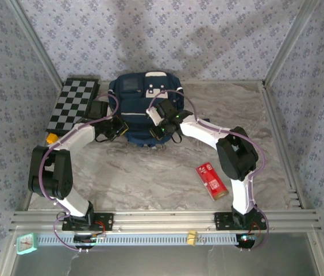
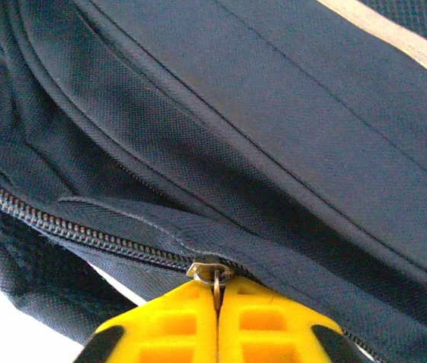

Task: Pack the student bag

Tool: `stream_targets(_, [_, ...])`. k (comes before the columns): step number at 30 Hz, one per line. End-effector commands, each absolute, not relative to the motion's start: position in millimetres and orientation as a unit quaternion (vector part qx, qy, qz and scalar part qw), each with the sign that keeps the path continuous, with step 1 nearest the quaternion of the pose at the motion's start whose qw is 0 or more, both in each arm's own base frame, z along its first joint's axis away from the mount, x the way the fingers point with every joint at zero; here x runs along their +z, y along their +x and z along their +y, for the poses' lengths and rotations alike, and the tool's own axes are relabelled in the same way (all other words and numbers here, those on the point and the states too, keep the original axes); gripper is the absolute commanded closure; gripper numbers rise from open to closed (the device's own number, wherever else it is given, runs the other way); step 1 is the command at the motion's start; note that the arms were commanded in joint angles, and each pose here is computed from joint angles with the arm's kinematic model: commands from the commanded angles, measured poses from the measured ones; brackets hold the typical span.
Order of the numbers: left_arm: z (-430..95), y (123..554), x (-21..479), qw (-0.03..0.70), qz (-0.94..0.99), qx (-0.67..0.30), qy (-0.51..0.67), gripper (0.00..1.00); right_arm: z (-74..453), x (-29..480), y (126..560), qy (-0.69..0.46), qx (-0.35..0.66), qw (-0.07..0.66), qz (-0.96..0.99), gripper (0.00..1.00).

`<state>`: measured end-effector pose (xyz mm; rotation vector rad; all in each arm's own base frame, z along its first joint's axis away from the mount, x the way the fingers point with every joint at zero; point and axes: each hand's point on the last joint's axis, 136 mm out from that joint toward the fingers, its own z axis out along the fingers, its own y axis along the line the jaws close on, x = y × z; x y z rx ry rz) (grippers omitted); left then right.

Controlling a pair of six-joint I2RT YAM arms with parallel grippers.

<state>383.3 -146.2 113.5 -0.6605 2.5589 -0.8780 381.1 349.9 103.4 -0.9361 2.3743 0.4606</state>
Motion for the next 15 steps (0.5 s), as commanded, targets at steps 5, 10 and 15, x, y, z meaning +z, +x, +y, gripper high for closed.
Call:
stream_targets(5, [-119.8,384.4,136.5,0.211,0.902,-0.302,-0.224,1.0,357.6,131.5,375.7,-0.336,0.172,0.278,0.883,1.0])
stream_targets(10, [-81.4,389.8,132.5,0.212,0.9,-0.281,-0.256,1.0,357.0,129.2,345.2,-0.289,0.178,0.232,0.912,1.0])
stream_targets(15, [-71.9,391.3,127.7,0.213,0.903,-0.273,-0.255,1.0,360.8,121.2,322.6,-0.246,0.193,0.171,0.934,1.0])
